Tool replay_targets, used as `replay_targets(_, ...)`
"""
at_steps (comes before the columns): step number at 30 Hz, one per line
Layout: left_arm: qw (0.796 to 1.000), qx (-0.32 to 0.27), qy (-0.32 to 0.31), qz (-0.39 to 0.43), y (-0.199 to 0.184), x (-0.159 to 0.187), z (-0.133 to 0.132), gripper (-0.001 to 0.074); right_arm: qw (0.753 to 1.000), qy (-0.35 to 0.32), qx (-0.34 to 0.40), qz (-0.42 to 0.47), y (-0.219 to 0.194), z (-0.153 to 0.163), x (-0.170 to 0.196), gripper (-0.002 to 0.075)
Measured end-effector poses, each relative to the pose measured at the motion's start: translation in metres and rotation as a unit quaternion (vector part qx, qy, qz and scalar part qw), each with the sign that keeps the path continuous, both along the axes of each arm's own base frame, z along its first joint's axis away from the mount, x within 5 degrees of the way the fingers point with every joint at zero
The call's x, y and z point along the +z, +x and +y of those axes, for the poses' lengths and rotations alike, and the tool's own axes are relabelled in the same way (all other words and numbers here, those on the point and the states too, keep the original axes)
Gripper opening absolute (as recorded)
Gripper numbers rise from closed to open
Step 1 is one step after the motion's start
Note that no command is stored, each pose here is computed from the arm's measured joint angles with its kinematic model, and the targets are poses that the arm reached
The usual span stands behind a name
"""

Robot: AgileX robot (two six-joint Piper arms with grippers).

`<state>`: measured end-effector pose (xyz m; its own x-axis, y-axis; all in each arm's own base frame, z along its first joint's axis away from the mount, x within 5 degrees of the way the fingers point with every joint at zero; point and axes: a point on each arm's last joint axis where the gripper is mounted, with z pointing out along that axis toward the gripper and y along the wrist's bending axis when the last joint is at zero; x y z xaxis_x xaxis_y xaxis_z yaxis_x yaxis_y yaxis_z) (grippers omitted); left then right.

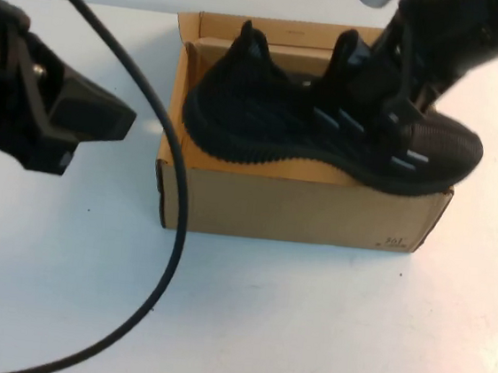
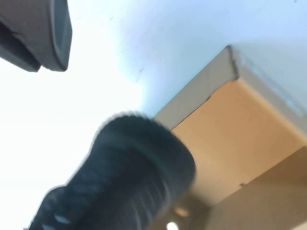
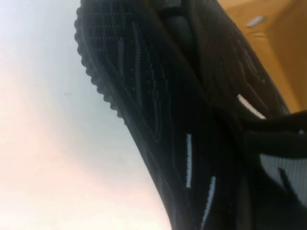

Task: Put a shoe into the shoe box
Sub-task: Place the shoe in the shoe box

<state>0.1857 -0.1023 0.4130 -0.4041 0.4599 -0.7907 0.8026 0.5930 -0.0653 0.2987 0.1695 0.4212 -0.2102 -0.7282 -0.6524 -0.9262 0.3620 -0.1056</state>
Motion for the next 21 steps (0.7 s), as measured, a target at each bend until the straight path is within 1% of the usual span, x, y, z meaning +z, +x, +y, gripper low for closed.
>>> replay_targets(5, 0.999, 0.045, 0.001, 0.007, -0.01, -0.01, 0.008, -0.0001, 0.999, -0.026, -0.015, -0.019, 0.039, 0.01, -0.008, 0.0019)
replay_targets(9, 0.997, 0.072, 0.002, 0.02, -0.015, -0.026, 0.012, -0.0001, 0.998, -0.034, -0.015, -0.041, 0.067, 0.02, -0.015, 0.0019)
replay_targets(15, 0.996, 0.081, 0.011, 0.043, -0.014, -0.046, 0.013, -0.0001, 0.997, -0.048, 0.001, -0.054, 0.103, 0.035, -0.04, 0.0019)
replay_targets(21, 0.995, 0.086, 0.009, 0.04, -0.013, -0.048, 0.013, -0.0001, 0.996, -0.063, -0.01, -0.059, 0.133, 0.044, -0.073, 0.0019)
